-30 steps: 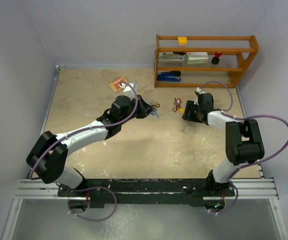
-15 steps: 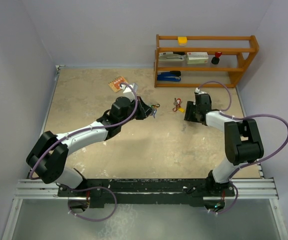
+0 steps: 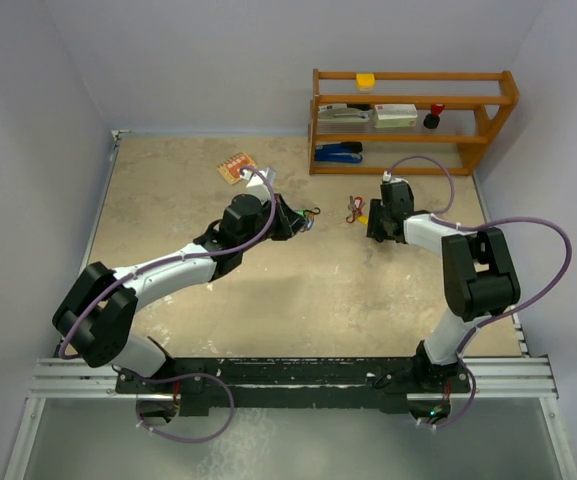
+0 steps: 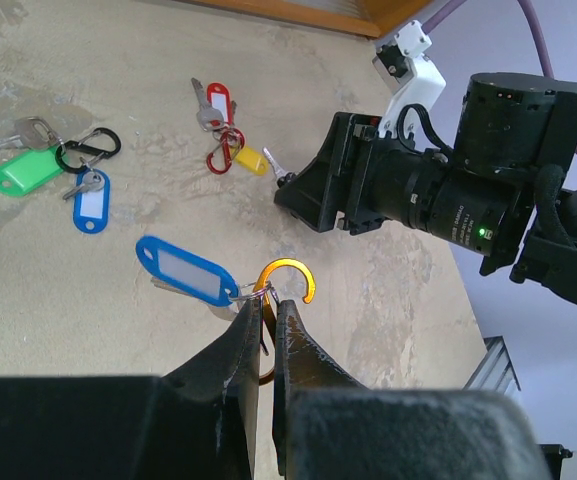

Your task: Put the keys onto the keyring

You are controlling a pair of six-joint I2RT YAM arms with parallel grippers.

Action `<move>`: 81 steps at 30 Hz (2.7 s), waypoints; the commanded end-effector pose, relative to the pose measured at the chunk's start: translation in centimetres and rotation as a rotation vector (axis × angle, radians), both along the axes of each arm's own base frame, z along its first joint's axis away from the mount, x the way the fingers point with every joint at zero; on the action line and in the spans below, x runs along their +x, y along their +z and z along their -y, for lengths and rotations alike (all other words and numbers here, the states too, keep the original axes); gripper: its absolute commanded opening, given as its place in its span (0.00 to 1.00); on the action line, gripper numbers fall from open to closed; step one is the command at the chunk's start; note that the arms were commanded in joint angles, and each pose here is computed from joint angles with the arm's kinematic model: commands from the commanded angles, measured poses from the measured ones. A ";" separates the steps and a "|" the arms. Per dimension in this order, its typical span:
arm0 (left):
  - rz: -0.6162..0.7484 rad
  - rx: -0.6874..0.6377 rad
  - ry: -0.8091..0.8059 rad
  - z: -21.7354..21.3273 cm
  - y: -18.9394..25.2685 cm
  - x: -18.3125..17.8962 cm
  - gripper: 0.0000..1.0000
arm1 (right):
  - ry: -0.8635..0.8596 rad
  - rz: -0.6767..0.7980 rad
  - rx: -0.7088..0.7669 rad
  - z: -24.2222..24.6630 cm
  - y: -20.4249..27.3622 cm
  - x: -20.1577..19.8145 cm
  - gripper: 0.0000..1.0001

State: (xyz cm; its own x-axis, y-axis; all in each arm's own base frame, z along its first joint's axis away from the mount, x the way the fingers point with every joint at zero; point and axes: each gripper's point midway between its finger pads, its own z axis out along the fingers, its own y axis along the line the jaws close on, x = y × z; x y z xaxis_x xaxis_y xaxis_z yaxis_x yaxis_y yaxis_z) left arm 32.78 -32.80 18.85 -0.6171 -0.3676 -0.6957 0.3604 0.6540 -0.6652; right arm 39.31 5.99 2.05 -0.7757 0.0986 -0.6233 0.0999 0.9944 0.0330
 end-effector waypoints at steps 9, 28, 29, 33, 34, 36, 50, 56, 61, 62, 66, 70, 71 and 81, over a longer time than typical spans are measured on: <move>0.053 -0.061 -0.001 -0.1 2.2 0.5 0.00 | -0.017 -0.042 -0.102 0.4 -0.2 -0.5 0.43; 0.054 -0.062 0.009 -0.6 2.3 0.6 0.00 | -0.038 0.021 -0.077 0.3 1.6 -0.2 0.22; 0.055 -0.062 0.009 -0.6 2.3 0.6 0.00 | -0.038 0.035 -0.074 0.3 2.1 -0.2 0.22; 0.052 -0.063 0.005 -0.4 2.2 0.7 0.00 | -0.026 0.095 -0.054 0.1 4.6 0.0 0.21; 0.050 -0.062 0.003 -0.4 2.0 0.7 0.00 | -0.021 0.105 -0.047 0.0 5.2 -0.1 0.21; 0.047 -0.061 -0.001 -0.2 1.9 0.8 0.00 | -0.009 0.130 -0.033 -0.2 6.4 -0.1 0.21; 0.022 -0.062 -0.035 1.0 0.0 1.2 0.00 | 0.168 0.249 0.139 -3.7 14.1 -2.2 0.20; 0.013 -0.068 -0.053 1.4 -0.6 1.1 0.00 | 0.297 0.215 0.174 -5.3 15.5 -3.4 0.20; 0.007 -0.066 -0.056 1.4 -0.9 1.1 0.00 | 0.403 0.091 0.213 -6.8 14.7 -4.5 0.21; 0.006 -0.065 -0.057 1.5 -1.0 1.0 0.00 | 0.424 0.058 0.224 -7.1 14.1 -4.9 0.21; -0.001 -0.059 -0.055 1.4 -1.3 1.0 0.00 | 0.506 -0.027 0.284 -8.6 12.9 -5.9 0.21; -0.002 -0.050 -0.044 1.1 -1.5 1.0 0.00 | 0.534 -0.097 0.256 -9.2 11.5 -6.8 0.20; -0.001 -0.048 -0.043 1.0 -1.4 1.0 0.00 | 0.539 -0.104 0.248 -9.4 11.4 -7.0 0.20; -0.010 -0.038 -0.072 1.4 -2.1 0.8 0.00 | 0.567 -0.116 0.220 -9.7 11.8 -7.2 0.20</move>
